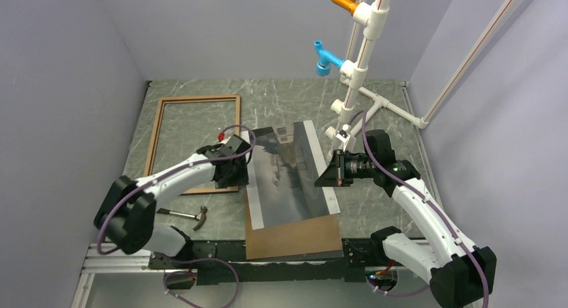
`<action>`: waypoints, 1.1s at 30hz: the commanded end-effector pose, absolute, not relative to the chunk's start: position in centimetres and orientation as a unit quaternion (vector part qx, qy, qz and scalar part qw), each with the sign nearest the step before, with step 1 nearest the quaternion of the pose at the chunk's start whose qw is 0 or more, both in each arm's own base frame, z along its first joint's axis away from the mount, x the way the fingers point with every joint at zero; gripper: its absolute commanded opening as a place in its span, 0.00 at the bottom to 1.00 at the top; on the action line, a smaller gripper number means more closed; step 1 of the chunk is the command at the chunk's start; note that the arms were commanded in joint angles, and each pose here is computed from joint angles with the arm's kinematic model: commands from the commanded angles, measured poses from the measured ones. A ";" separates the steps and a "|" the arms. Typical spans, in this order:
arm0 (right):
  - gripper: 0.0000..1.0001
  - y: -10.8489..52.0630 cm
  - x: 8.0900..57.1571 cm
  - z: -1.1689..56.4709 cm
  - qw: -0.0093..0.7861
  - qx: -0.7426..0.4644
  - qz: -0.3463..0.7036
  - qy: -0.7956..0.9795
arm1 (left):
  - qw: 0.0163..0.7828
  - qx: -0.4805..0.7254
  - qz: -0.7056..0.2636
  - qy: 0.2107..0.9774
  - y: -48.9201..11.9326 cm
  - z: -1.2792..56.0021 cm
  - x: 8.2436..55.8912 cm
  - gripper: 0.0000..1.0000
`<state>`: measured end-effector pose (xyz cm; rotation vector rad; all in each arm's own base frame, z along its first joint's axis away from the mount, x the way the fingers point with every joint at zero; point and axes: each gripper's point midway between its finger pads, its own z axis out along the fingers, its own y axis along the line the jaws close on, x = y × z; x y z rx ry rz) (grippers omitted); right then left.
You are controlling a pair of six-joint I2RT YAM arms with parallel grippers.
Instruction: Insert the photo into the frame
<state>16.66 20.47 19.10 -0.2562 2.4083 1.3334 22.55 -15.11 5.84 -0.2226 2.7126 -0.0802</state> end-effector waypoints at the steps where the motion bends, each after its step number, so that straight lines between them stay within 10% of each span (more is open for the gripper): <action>1: 0.00 20.5 16.6 20.0 0.202 -0.095 0.481 0.848 | 0.221 -0.054 -0.012 0.974 -16.2 5.5 25.2 0.62; 19: 0.00 20.5 16.2 20.8 0.199 -0.098 0.486 0.845 | 0.186 -0.045 0.010 0.981 -16.2 1.2 26.9 0.39; 26: 0.00 20.6 16.1 21.9 0.202 -0.100 0.492 0.841 | 0.189 -0.049 0.020 0.981 -15.3 2.1 26.9 0.00; 33: 0.00 20.6 16.0 23.6 0.213 -0.091 0.497 0.836 | 0.230 -0.053 0.012 0.972 -15.0 6.6 27.7 0.00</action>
